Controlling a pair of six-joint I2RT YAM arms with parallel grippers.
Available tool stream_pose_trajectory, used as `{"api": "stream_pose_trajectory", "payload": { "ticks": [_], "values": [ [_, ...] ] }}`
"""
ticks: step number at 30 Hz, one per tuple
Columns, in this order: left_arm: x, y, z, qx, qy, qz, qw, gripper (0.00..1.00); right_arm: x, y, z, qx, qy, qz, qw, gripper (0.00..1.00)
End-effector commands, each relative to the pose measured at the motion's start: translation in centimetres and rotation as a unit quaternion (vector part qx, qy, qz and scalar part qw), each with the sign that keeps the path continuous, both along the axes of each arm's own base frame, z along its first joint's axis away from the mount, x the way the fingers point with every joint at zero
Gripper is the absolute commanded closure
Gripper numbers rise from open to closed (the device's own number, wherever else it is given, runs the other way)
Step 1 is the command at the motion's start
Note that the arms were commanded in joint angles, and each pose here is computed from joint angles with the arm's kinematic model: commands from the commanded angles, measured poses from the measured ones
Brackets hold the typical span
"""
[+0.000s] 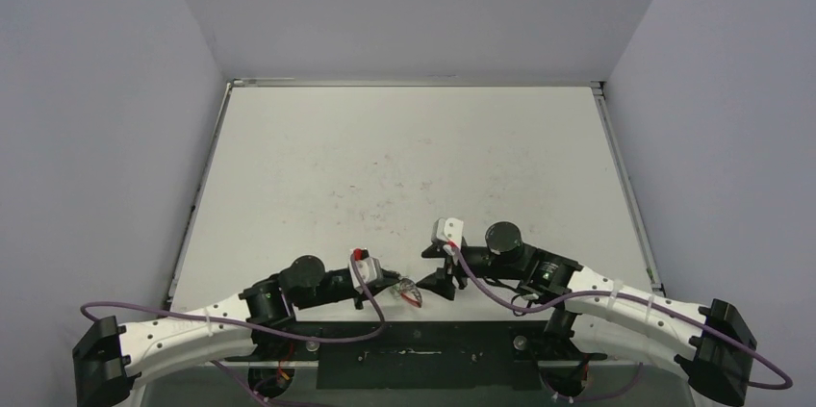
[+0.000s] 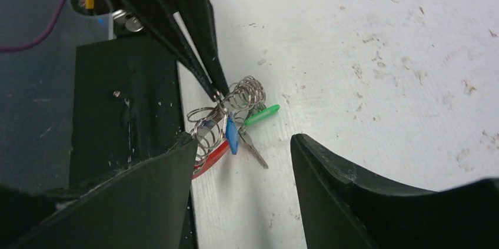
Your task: Put the keys on the keyring
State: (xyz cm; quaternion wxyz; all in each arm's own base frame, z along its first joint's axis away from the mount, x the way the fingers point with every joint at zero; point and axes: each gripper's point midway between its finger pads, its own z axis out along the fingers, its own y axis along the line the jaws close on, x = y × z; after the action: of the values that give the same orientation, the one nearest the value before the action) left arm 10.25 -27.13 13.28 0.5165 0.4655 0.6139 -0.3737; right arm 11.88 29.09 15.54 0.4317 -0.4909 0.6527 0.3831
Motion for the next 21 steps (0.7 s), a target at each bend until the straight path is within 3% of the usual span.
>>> {"api": "stream_pose_trajectory", "payload": {
  "ticks": [1,12,21],
  "values": [
    [-1.1,-0.3,1.5,-0.028,-0.017,-0.032,0.999,1.0,-1.9,1.6,3.0,0.077,-0.114,0.118,0.983,0.41],
    [-1.5,-0.5,1.5,-0.027,-0.015,-0.046,0.998,1.0,-2.4,3.0,1.9,0.084,-0.139,0.171,0.972,0.6],
    [-1.5,-0.7,1.7,-0.028,-0.016,-0.05,0.998,1.0,-2.4,3.5,-0.2,0.062,-0.121,0.184,0.973,0.64]
  ]
}}
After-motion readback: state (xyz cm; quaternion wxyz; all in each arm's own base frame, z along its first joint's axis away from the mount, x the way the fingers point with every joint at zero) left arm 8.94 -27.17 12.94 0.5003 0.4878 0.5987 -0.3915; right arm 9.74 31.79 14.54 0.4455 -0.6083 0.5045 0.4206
